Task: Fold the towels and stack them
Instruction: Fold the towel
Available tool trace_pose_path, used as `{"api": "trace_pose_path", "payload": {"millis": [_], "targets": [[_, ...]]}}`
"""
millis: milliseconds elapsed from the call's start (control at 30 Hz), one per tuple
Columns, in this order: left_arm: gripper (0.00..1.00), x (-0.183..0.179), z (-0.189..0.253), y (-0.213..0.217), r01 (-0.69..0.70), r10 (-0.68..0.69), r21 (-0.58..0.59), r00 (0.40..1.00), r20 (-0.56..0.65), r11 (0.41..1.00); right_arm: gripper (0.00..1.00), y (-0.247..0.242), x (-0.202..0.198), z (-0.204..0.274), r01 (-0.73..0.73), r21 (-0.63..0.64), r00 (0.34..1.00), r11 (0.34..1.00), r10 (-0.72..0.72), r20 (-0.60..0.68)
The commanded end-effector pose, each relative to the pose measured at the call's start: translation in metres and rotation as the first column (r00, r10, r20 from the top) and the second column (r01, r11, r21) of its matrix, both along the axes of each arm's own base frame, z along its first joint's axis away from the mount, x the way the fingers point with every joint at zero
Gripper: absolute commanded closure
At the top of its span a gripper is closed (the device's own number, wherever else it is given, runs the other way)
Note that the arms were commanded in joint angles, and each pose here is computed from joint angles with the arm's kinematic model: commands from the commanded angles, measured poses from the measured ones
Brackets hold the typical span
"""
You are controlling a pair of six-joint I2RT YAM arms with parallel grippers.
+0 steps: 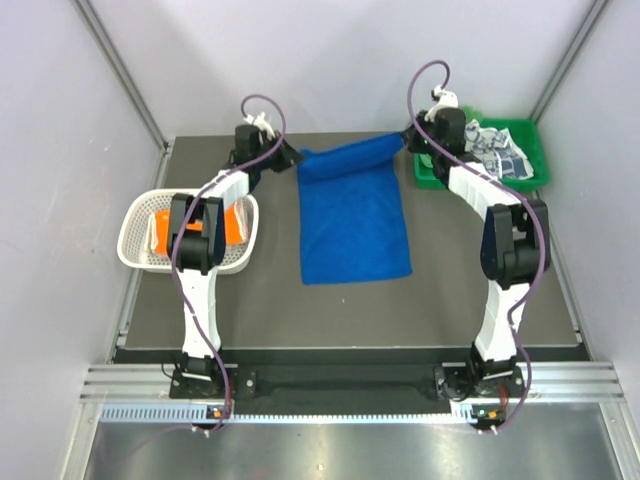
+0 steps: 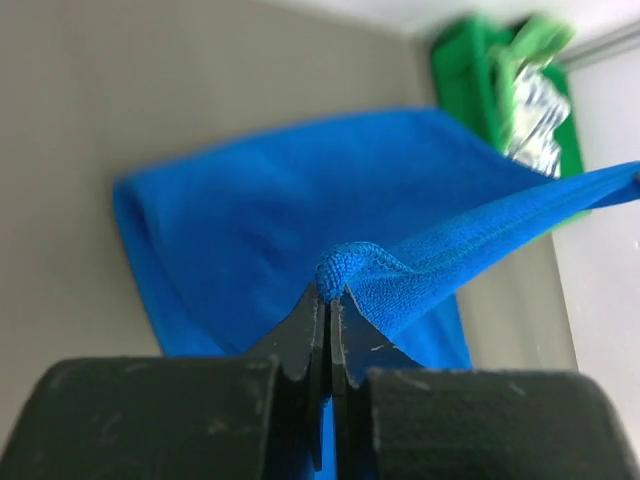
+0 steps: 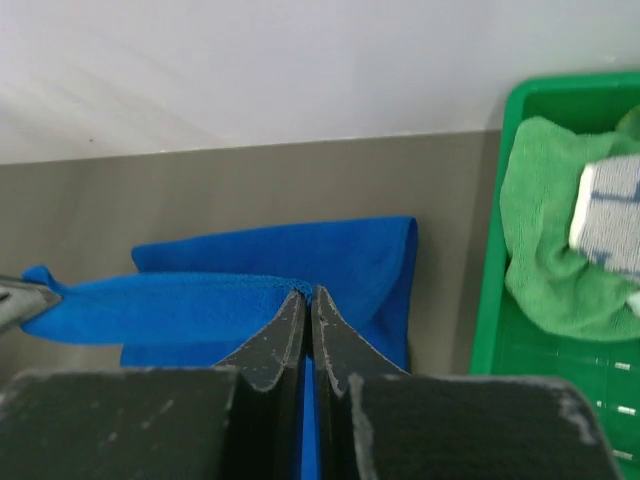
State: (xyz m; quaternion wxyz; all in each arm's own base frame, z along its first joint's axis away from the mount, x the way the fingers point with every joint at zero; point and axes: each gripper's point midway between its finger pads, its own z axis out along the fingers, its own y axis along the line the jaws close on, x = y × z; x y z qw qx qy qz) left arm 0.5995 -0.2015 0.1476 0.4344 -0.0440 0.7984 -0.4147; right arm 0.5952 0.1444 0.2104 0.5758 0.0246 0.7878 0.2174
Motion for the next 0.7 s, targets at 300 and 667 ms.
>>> {"api": "trace_pose_path", "payload": {"millis": [300,667], "targets": [[1.0,-0.049,0.068,-0.003,-0.004,0.005,-0.013,0.991,0.135,1.0,1.0,-0.018,-0.058,0.043,-0.002,0.039,0.997,0.999,-0.002,0.081],[1.0,-0.085,0.058,-0.009,0.012,-0.018,0.057,0.995,0.093,0.998,1.0,-0.017,-0.103,0.008,-0.02,0.072,1.0,0.997,0.02,-0.001]]}}
